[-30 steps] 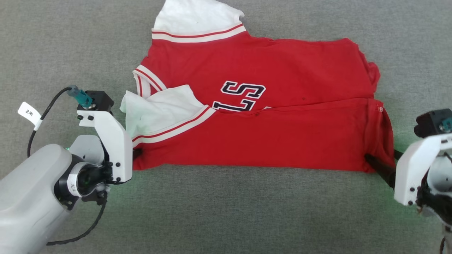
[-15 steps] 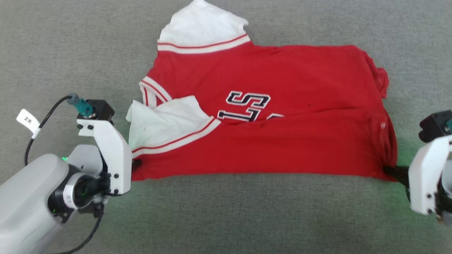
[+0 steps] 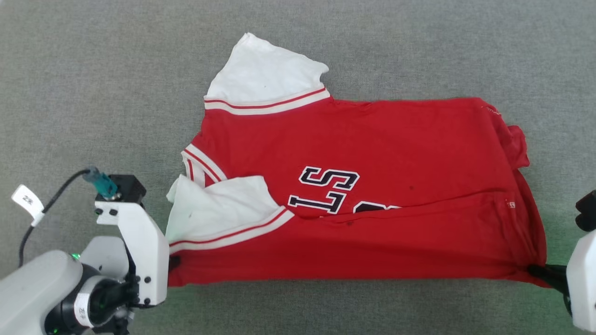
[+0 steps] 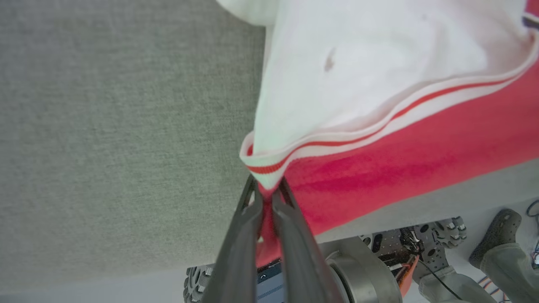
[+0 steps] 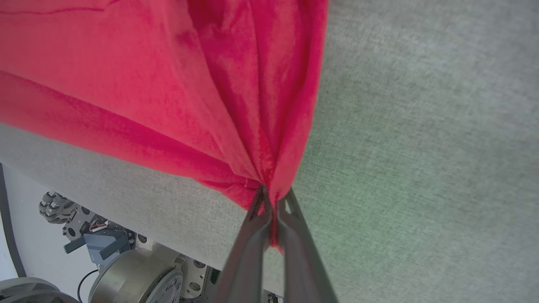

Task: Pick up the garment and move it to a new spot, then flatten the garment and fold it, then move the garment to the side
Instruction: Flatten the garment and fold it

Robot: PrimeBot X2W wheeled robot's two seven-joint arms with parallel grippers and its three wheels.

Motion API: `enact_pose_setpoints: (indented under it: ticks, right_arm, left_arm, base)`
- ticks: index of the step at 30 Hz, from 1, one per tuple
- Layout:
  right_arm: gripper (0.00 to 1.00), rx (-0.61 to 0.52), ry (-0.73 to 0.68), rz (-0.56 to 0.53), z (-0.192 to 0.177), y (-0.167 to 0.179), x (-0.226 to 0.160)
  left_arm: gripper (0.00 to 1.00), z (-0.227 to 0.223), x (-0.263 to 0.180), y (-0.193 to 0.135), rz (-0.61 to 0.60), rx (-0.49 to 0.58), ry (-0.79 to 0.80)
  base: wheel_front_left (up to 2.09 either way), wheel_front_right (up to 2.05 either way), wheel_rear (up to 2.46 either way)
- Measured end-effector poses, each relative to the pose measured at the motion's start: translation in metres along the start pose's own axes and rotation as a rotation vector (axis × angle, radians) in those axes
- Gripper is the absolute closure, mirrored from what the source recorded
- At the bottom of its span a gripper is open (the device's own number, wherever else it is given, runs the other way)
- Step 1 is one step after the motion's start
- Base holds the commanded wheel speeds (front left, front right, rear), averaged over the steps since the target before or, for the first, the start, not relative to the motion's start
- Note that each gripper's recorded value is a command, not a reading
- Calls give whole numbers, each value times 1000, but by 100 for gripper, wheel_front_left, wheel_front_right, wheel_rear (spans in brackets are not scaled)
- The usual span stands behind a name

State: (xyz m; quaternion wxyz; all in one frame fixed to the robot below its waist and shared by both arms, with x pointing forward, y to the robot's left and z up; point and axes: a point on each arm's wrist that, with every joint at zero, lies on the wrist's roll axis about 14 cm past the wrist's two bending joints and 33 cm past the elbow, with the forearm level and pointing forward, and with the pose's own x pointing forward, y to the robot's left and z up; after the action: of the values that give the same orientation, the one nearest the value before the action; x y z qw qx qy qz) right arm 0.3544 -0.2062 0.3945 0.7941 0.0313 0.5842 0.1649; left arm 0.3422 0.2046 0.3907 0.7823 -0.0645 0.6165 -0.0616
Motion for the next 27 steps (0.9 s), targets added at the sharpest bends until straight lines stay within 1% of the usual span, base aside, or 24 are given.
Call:
enact_pose_setpoints:
  ticks: [4, 5, 6, 7, 8, 9, 10, 11, 14, 17, 20, 24, 25, 27]
  right_arm:
    - [100, 32, 16, 17, -9, 6, 14]
    - [100, 33, 17, 16, -10, 6, 17]
    - [100, 36, 15, 15, -10, 6, 20]
    - [88, 37, 5, 15, -8, 6, 23]
    - [69, 37, 3, 15, -8, 6, 25]
    - [56, 35, 3, 13, -9, 6, 27]
    - [11, 32, 1, 11, -8, 6, 28]
    - [0, 32, -8, 14, -6, 7, 28]
    - [0, 25, -53, 15, 1, 8, 25]
    - [0, 18, -116, 0, 11, 4, 16]
    - [0, 13, -220, -27, 26, 0, 1]
    - [0, 9, -399, -55, 54, -1, -22]
    - [0, 9, -399, -55, 54, -1, -22]
    - [0, 7, -499, -80, 68, -3, -35]
  left_arm:
    - [100, -11, 14, -1, -12, -35, 40]
    - [97, -12, 18, 0, -14, -40, 44]
    - [68, -12, 21, 1, -13, -43, 50]
    - [51, -13, 24, 2, -13, -45, 52]
    - [2, -12, 26, 2, -12, -45, 53]
    - [0, -11, 28, 3, -12, -46, 54]
    - [0, -8, 29, 3, -11, -45, 50]
    - [0, -5, 28, 3, -13, -40, 43]
    - [0, 6, 23, 6, 1, -23, 6]
    - [0, 24, 9, 20, 53, 9, -47]
    - [0, 48, -8, 20, 69, 47, -109]
    - [0, 84, -27, 19, 92, 99, -195]
    - [0, 84, -27, 19, 92, 99, -195]
    - [0, 106, -33, 10, 75, 138, -253]
  base:
    - [0, 0, 0]
    - [0, 0, 0]
    - [0, 0, 0]
    - [0, 0, 0]
    - [0, 0, 0]
    - [0, 0, 0]
    - [0, 0, 0]
    - [0, 0, 0]
    - [0, 0, 0]
    - [0, 0, 0]
    - [0, 0, 0]
    - [0, 0, 0]
    - [0, 0, 0]
    - [0, 0, 0]
